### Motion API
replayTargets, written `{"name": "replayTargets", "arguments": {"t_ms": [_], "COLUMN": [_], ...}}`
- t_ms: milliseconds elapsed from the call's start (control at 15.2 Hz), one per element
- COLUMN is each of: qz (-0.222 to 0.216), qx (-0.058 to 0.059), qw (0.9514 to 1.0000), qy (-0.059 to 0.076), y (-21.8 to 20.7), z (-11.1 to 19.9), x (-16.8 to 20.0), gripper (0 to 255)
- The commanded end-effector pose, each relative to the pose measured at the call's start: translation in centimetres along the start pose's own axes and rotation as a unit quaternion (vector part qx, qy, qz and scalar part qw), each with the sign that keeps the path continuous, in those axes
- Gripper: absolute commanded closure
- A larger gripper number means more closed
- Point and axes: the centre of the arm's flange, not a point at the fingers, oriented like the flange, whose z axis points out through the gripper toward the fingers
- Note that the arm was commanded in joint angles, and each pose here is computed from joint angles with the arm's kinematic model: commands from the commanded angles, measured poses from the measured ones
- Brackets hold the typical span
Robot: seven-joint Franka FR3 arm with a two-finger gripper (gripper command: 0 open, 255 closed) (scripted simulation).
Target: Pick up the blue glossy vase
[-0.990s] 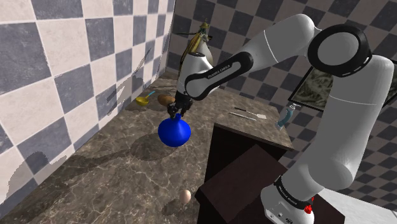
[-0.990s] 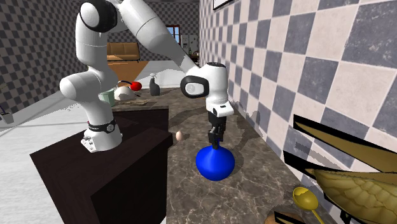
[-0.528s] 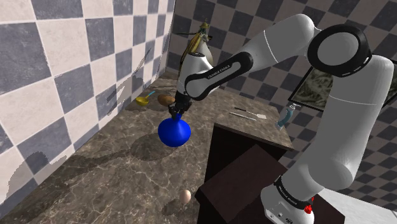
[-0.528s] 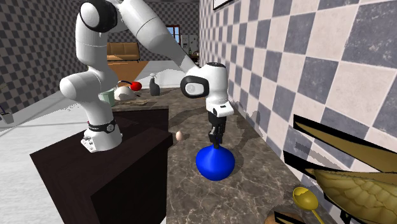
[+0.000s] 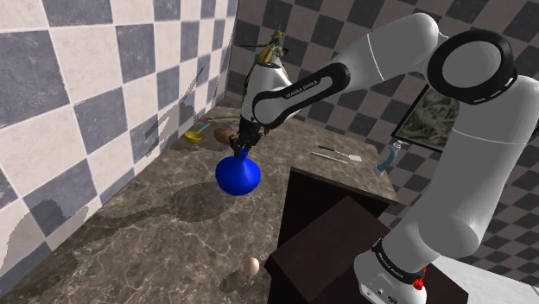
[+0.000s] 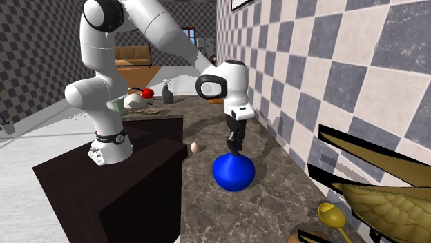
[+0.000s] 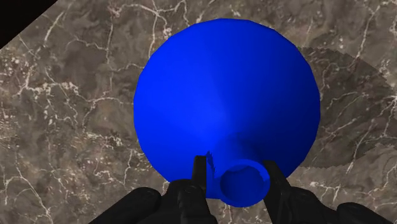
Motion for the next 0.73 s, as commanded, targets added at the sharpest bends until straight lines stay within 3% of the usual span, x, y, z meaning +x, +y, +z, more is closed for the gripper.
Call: {"name": "replayTargets", "arguments": {"t_ms": [0, 660], "qz": [0.000, 0.000], "qx": [0.000, 0.000], "qw": [1.0000, 1.0000], "qy": [0.000, 0.000], "y": [0.0, -0.1], "z": [-1.1, -5.4], "x": [0.1, 0.3], "gripper": [255, 255]}}
